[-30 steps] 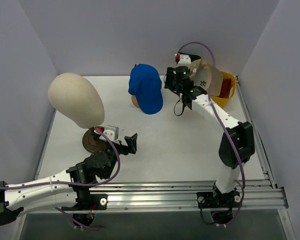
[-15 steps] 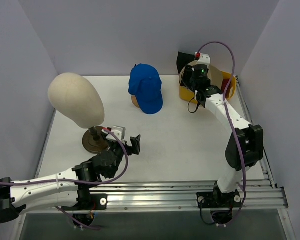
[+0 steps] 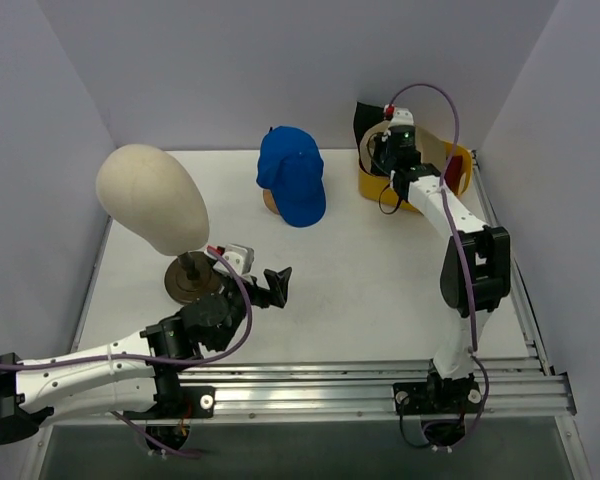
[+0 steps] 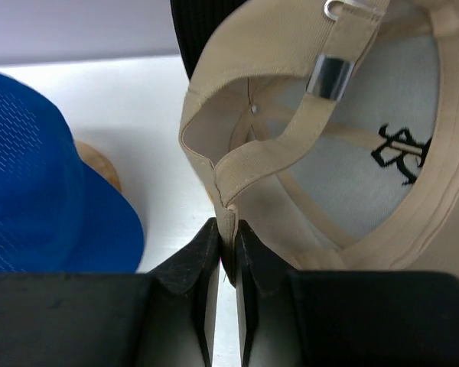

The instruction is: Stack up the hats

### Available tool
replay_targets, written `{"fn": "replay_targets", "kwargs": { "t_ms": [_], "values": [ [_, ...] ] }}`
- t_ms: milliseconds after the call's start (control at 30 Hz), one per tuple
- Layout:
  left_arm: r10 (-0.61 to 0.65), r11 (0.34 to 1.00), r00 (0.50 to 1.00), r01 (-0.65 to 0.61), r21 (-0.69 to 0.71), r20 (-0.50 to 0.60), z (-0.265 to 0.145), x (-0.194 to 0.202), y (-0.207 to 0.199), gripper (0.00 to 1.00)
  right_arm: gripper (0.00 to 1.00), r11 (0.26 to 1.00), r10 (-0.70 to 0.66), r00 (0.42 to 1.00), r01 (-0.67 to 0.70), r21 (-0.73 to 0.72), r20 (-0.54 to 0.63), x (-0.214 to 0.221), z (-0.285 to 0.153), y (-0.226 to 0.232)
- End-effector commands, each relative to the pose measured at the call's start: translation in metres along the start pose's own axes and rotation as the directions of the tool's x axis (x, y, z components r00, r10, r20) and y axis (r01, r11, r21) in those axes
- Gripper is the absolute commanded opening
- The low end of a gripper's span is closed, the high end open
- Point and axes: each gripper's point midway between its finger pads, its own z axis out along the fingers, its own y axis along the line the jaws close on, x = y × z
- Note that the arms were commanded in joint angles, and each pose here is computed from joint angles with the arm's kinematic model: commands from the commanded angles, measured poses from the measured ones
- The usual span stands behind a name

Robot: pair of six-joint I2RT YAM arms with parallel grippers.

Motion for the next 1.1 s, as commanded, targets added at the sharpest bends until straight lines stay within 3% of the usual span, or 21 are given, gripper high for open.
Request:
{"fn": "replay_targets", "kwargs": {
  "t_ms": [0, 100, 233, 467, 667, 833, 1067],
  "values": [
    [-0.071, 0.996, 0.998, 0.070, 0.053, 0.003, 0.001, -0.029, -0.019, 0.98, 0.03, 0.997, -0.051, 0.988, 0.060, -0.054, 0.149, -0.076, -0.025, 0.011],
    [-0.089, 0.991, 0.996, 0.090, 0.101, -0.014, 0.001, -0.036, -0.032, 0.99, 0.00, 0.994, -0.084, 0.979, 0.096, -0.057, 0.188, -0.098, -0.048, 0.013],
    [-0.036, 0.992, 0.996, 0.046, 0.121, -0.086, 0.002, -0.039, -0.044, 0.99, 0.00, 0.986, -0.109, 0.952, 0.139, -0.087, 0.285, -0.140, -0.111, 0.021],
    [0.008, 0.978, 0.997, 0.008, 0.209, -0.076, -0.005, -0.099, -0.065, 0.99, 0.00, 0.952, -0.122, 0.940, 0.201, -0.229, 0.320, -0.154, -0.199, 0.045],
    [0.055, 0.952, 0.997, -0.035, 0.303, -0.058, -0.016, -0.127, -0.077, 0.99, 0.00, 0.821, -0.056, 0.948, 0.222, -0.526, 0.313, -0.125, -0.275, 0.097],
    [0.085, 0.953, 0.996, -0.076, 0.294, -0.019, -0.016, -0.143, -0.068, 0.98, 0.00, 0.641, -0.008, 0.947, 0.251, -0.725, 0.321, -0.097, -0.348, 0.147],
    [0.115, 0.871, 0.993, -0.088, 0.483, -0.028, -0.024, -0.154, -0.089, 0.95, 0.00, 0.451, 0.032, 0.943, 0.282, -0.847, 0.331, -0.067, -0.418, 0.173]
  ]
}}
